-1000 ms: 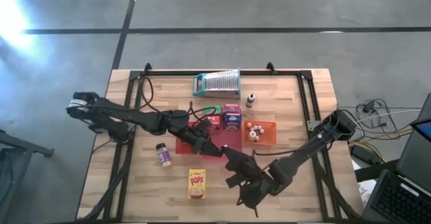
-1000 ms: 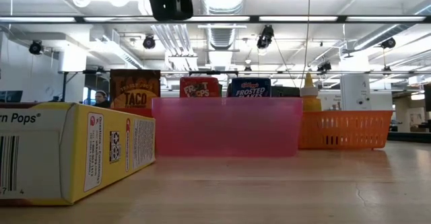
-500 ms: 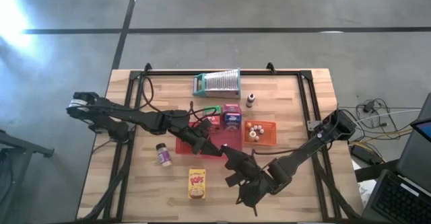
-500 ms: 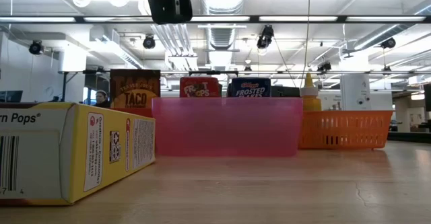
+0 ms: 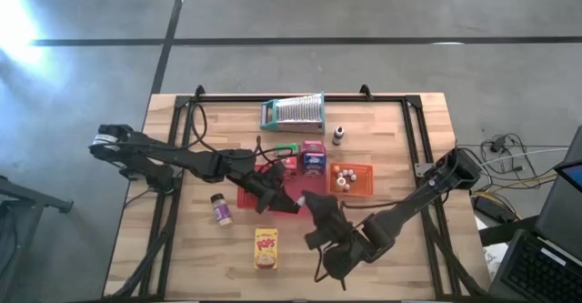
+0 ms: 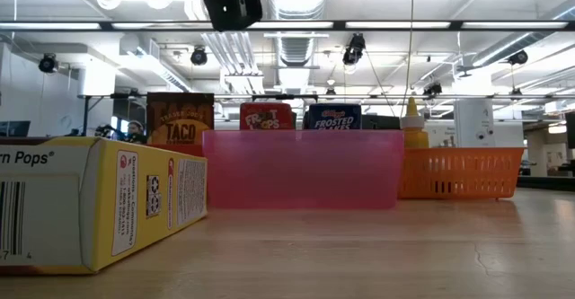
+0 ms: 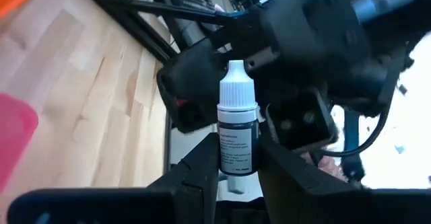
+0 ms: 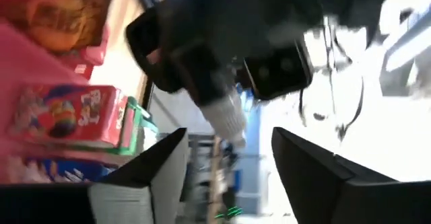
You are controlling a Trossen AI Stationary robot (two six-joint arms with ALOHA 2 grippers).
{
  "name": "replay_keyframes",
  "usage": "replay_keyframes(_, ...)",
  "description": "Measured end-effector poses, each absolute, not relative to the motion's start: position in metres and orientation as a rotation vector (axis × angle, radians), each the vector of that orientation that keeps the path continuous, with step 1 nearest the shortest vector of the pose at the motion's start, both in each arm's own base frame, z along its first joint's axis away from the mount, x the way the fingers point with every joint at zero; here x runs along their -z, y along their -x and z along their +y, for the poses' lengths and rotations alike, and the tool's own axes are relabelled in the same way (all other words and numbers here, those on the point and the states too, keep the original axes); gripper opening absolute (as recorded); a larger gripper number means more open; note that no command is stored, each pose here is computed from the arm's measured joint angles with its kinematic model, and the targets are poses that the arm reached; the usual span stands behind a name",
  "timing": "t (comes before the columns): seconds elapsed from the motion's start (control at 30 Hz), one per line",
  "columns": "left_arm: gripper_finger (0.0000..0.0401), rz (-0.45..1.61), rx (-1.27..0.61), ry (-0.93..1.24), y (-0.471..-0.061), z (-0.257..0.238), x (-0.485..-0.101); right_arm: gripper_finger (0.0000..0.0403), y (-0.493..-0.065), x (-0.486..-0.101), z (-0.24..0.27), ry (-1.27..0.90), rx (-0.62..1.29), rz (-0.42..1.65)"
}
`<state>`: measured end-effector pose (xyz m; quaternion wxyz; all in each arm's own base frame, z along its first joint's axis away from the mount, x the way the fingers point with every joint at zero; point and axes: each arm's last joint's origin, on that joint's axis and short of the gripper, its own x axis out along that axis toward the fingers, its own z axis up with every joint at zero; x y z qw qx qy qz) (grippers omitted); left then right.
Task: Pick & Place Kitchen Items
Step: Put the small brown food coloring bottle into the orange bin
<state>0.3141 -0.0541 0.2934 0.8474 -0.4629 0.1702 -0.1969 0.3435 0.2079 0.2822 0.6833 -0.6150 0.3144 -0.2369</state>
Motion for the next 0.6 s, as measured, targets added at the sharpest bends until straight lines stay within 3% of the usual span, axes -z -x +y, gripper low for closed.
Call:
replay_keyframes(0.1, 0.0094, 0.343, 0.425, 0.897, -0.314, -0.054, -0.294, 0.0227, -0.335, -0.286, 0.207, 1.232, 0.571, 0.655)
replay_keyframes(0.3, 0.0094, 0.390, 0.402, 0.772, -0.312, -0.054, -0.285, 0.0247, -0.301, -0.296, 0.201, 0.812, 0.314, 0.695)
replay_keyframes(0.47, 0.0094, 0.340, 0.400, 0.545, -0.313, -0.053, -0.283, 0.0243, -0.284, -0.312, 0.187, 0.374, 0.154, 0.806)
replay_keyframes(0.6, 0.0094, 0.336, 0.307, 0.327, -0.312, -0.053, -0.277, 0.0228, -0.281, -0.319, 0.184, 0.290, 0.133, 0.798)
